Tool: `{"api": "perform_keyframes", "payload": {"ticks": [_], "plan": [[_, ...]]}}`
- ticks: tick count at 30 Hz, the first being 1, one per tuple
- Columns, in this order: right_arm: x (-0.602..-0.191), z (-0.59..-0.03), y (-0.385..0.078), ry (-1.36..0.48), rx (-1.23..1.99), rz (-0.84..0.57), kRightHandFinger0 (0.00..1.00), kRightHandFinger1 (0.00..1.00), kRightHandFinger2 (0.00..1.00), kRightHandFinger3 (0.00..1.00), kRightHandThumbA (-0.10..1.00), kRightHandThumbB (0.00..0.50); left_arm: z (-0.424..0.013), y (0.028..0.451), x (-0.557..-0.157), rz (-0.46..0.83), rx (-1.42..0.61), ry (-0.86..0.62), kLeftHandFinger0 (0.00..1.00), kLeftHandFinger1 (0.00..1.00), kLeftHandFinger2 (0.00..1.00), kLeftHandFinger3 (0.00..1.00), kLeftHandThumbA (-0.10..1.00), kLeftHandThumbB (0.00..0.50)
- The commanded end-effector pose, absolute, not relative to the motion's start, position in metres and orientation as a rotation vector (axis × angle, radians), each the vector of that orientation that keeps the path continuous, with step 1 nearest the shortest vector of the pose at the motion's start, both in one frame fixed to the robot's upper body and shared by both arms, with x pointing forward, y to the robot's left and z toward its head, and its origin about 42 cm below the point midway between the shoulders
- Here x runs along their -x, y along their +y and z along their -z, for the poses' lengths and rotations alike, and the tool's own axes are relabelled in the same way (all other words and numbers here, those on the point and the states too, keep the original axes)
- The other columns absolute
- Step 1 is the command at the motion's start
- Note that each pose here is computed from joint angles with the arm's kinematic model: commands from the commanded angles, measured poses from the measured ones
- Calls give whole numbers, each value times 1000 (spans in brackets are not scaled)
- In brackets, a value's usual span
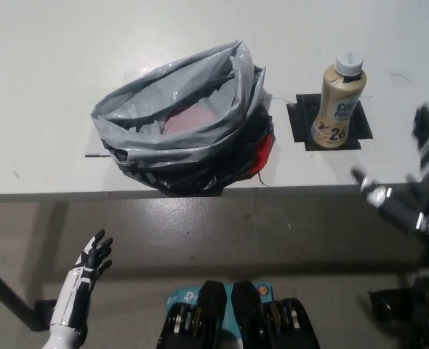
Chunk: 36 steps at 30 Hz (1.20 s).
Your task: Use the right hand to pick up a bottle of protein shake and place it into a plastic bag on the left side
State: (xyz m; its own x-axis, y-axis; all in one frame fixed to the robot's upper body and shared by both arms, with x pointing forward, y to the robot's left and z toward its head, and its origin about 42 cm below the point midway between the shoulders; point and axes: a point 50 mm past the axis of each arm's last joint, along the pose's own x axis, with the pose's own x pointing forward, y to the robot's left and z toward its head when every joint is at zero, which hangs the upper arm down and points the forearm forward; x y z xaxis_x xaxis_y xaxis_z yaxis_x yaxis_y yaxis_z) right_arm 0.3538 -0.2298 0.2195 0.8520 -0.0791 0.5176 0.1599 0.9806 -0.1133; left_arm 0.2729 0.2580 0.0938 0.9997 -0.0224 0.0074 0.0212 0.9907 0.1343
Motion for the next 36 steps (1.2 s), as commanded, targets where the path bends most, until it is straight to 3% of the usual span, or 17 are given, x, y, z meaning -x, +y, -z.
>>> {"api": "perform_keyframes", "payload": {"ticks": [1,5,8,9,10,11,12,15,17,27,30,34,35,36], "plan": [[-394,-239,-233,-503,149,177,1000,1000,1000,1000,914,351,-107,260,-272,21,-153,-76,1000,1000,1000,1000,1000,126],[-425,-241,-230,-429,131,156,1000,1000,1000,1000,944,395,-106,258,-271,28,-118,-76,1000,1000,1000,1000,1000,107],[-450,-242,-228,-389,133,145,1000,1000,1000,1000,938,399,-107,257,-272,35,-117,-83,1000,1000,1000,1000,1000,96],[-455,-242,-228,-375,140,144,1000,1000,1000,1000,961,426,-107,257,-272,37,-116,-85,1000,1000,1000,1000,1000,88],[-465,-242,-228,-350,151,142,1000,1000,1000,1000,951,391,-107,256,-272,42,-116,-88,1000,1000,1000,1000,1000,112],[-472,-241,-228,-335,157,143,1000,1000,1000,1000,962,431,-107,256,-272,48,-116,-92,1000,1000,1000,1000,1000,124],[-480,-240,-229,-317,164,144,1000,1000,1000,1000,973,439,-107,255,-272,54,-118,-97,1000,1000,1000,1000,1000,132],[-490,-239,-229,-292,176,141,1000,1000,1000,1000,985,448,-107,256,-273,52,-123,-99,1000,1000,1000,1000,1000,144],[-500,-236,-230,-264,175,145,1000,1000,1000,1000,960,448,-108,256,-274,54,-112,-103,1000,1000,1000,1000,1000,126],[-527,-236,-230,-182,177,156,1000,1000,1000,1000,964,486,-110,258,-276,58,-129,-100,1000,1000,1000,1000,1000,182],[-536,-237,-229,-156,144,142,1000,1000,1000,1000,959,498,-111,258,-276,58,-123,-104,1000,1000,1000,1000,1000,170],[-551,-233,-229,-82,-95,148,1000,1000,1000,1000,811,499,-110,257,-275,59,-124,-103,1000,1000,1000,1000,1000,172],[-553,-233,-229,-65,-144,161,1000,875,899,954,666,485,-111,257,-275,58,-133,-102,1000,1000,1000,1000,1000,167],[-554,-232,-229,-69,-179,180,785,530,537,511,610,497,-111,257,-274,60,-137,-102,1000,1000,1000,1000,1000,165]]}}
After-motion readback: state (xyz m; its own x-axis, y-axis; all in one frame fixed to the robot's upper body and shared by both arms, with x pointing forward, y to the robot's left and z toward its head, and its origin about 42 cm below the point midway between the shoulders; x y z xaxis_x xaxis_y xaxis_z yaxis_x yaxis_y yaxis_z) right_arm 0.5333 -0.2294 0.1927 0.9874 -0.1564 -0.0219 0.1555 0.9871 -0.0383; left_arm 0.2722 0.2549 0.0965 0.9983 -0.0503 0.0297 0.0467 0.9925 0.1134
